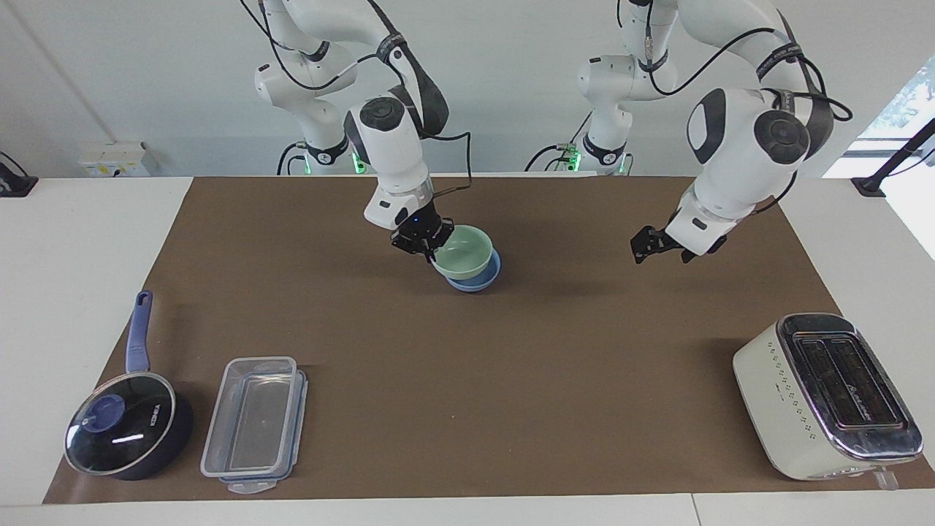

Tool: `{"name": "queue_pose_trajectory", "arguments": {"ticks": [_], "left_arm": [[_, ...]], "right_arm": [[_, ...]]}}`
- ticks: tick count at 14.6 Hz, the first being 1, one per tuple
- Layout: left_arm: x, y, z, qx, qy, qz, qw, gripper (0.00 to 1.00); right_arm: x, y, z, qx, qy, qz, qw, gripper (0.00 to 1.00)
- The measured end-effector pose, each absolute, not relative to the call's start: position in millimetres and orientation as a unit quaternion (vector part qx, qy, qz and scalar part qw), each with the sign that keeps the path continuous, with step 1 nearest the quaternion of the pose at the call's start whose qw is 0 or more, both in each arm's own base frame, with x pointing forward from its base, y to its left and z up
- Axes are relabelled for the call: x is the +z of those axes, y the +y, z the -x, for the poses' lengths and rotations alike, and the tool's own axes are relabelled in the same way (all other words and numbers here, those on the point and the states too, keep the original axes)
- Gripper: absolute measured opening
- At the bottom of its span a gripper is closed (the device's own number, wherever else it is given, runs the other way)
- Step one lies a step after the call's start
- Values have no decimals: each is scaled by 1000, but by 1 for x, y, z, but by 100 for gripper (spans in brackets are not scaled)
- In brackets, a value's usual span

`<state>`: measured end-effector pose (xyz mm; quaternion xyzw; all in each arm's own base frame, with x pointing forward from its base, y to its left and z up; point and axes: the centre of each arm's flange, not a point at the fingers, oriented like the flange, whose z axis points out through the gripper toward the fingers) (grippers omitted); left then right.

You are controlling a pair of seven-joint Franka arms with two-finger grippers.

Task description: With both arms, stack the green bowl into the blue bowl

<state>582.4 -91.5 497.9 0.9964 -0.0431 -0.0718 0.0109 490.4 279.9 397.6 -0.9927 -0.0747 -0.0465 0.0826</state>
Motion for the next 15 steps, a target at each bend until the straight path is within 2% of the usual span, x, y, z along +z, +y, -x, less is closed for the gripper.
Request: {"name": "queue_pose_trajectory", "arguments": {"ticks": [3, 7, 15], "left_arm": [[541, -59, -563, -75, -50, -996, 10, 100], [595, -53, -541, -65, -54, -996, -8, 100], [594, -54, -542, -67, -61, -996, -9, 100]], "right_arm": [[389, 288, -486, -38, -77, 993, 84, 5], [377, 299, -483, -38, -79, 992, 85, 5], [363, 307, -476, -42, -86, 992, 85, 5]]}}
